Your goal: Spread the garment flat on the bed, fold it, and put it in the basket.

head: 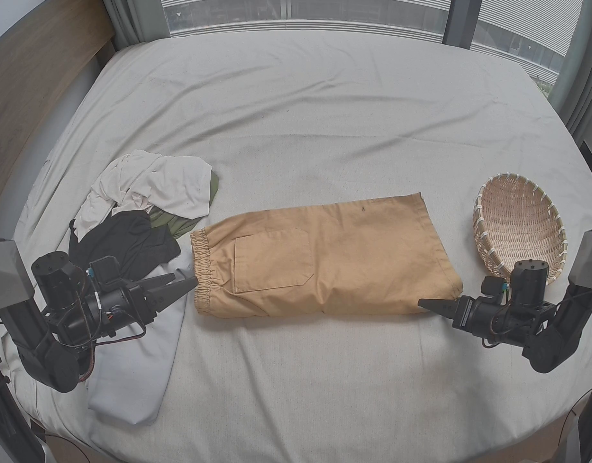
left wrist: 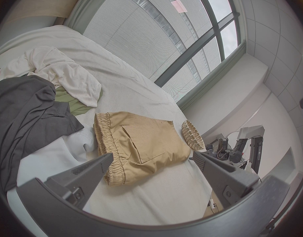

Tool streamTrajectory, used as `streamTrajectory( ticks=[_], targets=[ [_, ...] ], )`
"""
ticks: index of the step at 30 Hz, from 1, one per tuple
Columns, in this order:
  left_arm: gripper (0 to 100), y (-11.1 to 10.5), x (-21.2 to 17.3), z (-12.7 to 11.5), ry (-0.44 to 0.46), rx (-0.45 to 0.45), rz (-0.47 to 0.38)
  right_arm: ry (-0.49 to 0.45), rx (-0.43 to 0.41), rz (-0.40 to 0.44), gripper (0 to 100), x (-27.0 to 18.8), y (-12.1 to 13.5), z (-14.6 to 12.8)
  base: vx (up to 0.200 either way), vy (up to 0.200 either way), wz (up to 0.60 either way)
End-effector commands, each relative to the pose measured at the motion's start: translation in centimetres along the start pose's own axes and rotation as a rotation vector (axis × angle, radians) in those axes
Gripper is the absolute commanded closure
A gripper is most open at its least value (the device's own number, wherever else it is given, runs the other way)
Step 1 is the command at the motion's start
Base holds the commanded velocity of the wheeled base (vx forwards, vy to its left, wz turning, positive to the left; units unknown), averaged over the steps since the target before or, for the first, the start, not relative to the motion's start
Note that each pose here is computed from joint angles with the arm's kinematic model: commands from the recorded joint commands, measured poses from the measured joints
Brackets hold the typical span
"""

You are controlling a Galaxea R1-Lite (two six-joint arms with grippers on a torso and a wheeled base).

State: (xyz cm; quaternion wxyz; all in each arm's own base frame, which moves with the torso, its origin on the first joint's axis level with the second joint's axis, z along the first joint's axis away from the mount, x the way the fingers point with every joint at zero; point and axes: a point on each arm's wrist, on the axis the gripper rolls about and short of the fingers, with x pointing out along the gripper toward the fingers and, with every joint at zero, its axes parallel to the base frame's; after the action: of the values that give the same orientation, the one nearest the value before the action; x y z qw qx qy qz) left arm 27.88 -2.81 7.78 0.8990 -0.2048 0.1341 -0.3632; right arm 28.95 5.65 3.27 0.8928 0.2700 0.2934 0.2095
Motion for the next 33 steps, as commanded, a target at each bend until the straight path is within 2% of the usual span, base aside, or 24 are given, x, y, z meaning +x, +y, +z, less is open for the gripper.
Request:
streamTrajectory(
  ticks=[1, 4, 7, 11, 16, 24, 33],
  targets=[
    [0, 0.1, 0.0, 0.0, -0.002, -0.001, 0.001, 0.021, 0.030, 0.003, 0, 2.3, -0.4, -0.4, 0.000, 0.000, 0.00],
    [0, 0.1, 0.0, 0.1, -0.003, -0.005, 0.002, 0.013, 0.037, 0.001, 0, 3.1, -0.6, -0.2, 0.000, 0.000, 0.00],
    [0, 0.1, 0.0, 0.1, -0.003, -0.006, 0.004, -0.024, 0.032, -0.040, 0, 4.5, -1.2, -0.1, 0.000, 0.000, 0.00],
    [0, 0.2, -0.1, 0.0, -0.001, -0.009, 0.006, -0.043, 0.031, -0.039, 0, 4.9, -1.4, 0.0, 0.000, 0.000, 0.00],
    [0, 0.3, 0.0, -0.1, 0.001, -0.010, 0.006, -0.150, 0.037, 0.036, 0, 6.1, -1.1, 0.8, 0.000, 0.000, 0.00],
    [0, 0.3, 0.0, -0.1, 0.003, -0.011, 0.005, -0.225, 0.017, 0.050, 0, 7.0, -0.6, 1.8, 0.000, 0.000, 0.00],
    [0, 0.3, 0.0, -0.1, 0.003, -0.011, 0.005, -0.236, 0.014, 0.060, 0, 8.0, -0.5, 1.4, 0.000, 0.000, 0.00]
  ],
)
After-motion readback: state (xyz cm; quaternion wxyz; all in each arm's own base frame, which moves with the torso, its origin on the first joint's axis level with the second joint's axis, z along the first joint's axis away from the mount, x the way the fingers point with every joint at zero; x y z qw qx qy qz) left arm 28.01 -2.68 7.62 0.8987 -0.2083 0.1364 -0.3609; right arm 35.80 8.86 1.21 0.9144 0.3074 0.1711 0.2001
